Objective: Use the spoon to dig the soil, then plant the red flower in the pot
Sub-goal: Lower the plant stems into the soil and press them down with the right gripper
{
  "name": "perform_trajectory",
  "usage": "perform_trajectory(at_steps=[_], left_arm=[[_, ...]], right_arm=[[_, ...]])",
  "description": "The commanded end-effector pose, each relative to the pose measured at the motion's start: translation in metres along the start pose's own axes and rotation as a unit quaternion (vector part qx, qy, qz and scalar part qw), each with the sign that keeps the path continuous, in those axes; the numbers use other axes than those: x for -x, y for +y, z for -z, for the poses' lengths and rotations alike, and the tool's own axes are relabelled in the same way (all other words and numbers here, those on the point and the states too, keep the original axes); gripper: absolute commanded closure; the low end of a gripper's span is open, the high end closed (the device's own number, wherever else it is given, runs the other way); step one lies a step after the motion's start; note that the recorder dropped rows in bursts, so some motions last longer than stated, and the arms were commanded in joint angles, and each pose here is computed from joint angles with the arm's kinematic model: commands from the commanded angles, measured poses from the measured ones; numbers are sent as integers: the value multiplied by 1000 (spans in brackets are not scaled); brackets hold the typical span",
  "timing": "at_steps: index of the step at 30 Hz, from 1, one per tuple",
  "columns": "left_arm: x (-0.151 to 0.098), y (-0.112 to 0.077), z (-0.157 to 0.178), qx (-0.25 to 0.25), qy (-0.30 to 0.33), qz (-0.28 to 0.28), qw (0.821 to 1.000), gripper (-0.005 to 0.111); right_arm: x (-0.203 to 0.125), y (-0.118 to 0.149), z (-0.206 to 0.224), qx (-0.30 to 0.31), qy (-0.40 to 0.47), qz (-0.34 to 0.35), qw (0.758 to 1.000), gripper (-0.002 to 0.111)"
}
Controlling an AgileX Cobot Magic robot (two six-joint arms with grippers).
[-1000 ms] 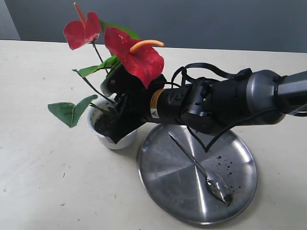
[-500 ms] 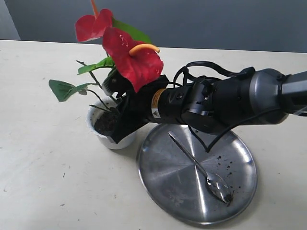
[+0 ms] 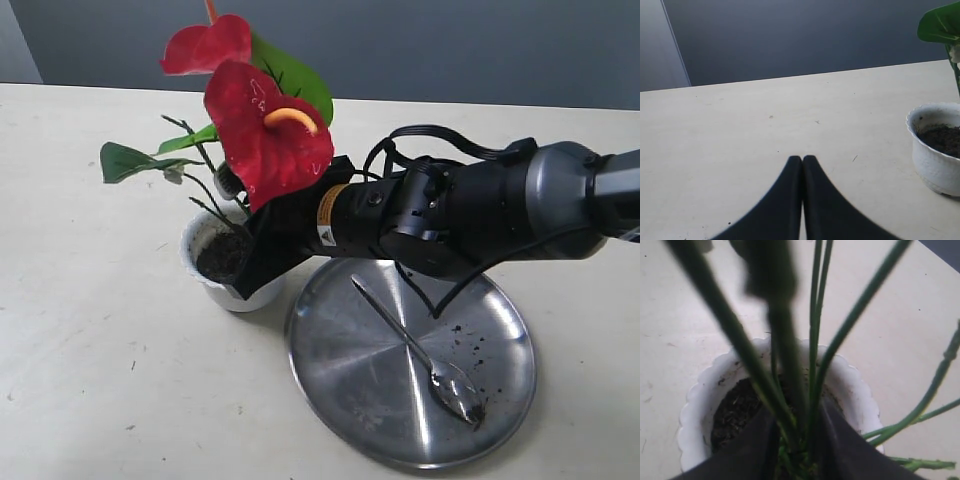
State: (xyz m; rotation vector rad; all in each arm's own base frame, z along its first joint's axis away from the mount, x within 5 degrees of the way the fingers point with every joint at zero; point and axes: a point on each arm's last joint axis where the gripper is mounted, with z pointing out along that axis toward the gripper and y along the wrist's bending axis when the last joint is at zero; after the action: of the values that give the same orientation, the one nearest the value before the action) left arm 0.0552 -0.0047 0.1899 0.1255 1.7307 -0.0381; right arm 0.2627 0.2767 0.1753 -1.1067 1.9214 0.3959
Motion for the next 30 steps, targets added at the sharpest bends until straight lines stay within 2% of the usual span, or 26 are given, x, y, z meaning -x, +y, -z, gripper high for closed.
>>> perform_trajectory(at_steps=[1,12,14,16,18,22,30], left_arm=[[2,0,0,-3,-7,2,1000,106],[2,0,0,-3,-7,2,1000,106],[2,0,0,-3,-7,2,1000,106],[2,0,0,-3,-7,2,1000,106],[2,0,0,-3,-7,2,1000,106],[2,0,0,-3,-7,2,1000,106],[2,0,0,-3,-7,2,1000,106]], right_arm=[[-2,1,2,0,8,1,1000,83],[2,0,8,-4,6,2,1000,82],[2,0,8,-4,7,4,1000,72],[2,0,8,-4,7,4,1000,59],[2,0,8,-5,9,4,1000,53],[3,-1,11,-8,12,2,1000,57],[8,-4,21,-19,22,-7,1000,57]])
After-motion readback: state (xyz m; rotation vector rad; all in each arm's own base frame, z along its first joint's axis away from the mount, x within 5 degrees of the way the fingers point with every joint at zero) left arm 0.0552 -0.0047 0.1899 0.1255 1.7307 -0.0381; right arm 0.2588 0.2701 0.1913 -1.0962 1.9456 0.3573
